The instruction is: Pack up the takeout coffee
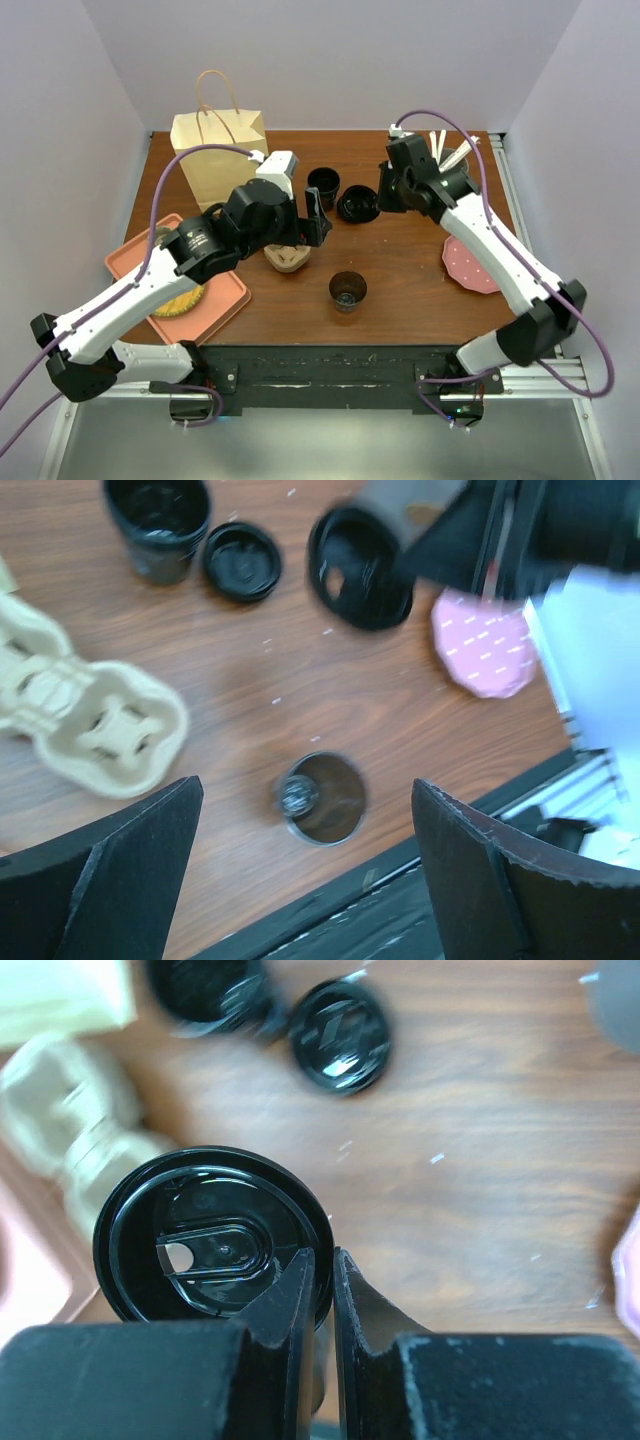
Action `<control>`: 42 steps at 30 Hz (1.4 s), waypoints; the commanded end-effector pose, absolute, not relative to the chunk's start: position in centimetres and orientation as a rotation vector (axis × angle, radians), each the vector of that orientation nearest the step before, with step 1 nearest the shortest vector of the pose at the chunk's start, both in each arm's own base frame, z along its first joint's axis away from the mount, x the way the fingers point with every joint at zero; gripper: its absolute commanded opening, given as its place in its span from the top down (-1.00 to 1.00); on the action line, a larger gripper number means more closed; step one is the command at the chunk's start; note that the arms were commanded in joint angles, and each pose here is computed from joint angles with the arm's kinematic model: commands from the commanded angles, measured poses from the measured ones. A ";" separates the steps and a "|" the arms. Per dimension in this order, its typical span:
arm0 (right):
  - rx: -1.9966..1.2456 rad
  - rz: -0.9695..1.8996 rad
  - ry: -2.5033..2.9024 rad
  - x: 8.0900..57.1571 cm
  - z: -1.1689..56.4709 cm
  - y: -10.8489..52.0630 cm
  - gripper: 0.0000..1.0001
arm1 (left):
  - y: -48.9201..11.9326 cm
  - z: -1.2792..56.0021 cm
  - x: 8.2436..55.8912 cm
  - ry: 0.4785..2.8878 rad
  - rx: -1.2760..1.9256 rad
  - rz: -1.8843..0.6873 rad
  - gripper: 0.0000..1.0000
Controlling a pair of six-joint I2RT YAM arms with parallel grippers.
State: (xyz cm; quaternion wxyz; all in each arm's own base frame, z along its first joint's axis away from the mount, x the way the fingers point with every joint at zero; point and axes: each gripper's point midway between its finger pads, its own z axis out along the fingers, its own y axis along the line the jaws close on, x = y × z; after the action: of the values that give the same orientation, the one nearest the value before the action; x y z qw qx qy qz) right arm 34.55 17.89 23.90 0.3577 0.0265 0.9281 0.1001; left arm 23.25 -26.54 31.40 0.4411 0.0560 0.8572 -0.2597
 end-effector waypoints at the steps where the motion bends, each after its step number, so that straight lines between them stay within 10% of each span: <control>1: -0.040 0.447 2.363 31.1 26.0 19.8 0.84 | -28.0 35.0 23.9 2.067 0.081 -0.763 -0.80; 11: -0.152 0.623 2.301 27.6 29.5 20.6 0.83 | -30.7 34.2 23.4 2.114 0.180 -0.844 -0.78; 26: -0.210 0.676 2.290 25.1 29.9 20.1 0.83 | -33.7 32.7 23.6 2.162 0.219 -0.933 -0.18; 33: -0.212 0.697 2.276 24.6 30.6 20.0 0.81 | -34.0 31.3 24.2 2.205 0.245 -0.868 0.65; 36: -0.215 0.735 2.260 24.1 31.3 20.2 0.64 | -34.1 31.9 24.0 2.174 0.266 -0.896 0.99; 42: -0.158 0.917 2.103 22.6 36.2 20.9 0.02 | -34.7 34.5 21.7 1.917 0.537 -1.046 1.00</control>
State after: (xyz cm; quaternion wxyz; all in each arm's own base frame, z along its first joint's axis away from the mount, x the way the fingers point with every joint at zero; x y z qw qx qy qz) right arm 23.75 19.93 31.25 0.3646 -0.0681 0.8831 0.2873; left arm 23.77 -33.88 29.12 0.3643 0.1222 0.8602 -0.3353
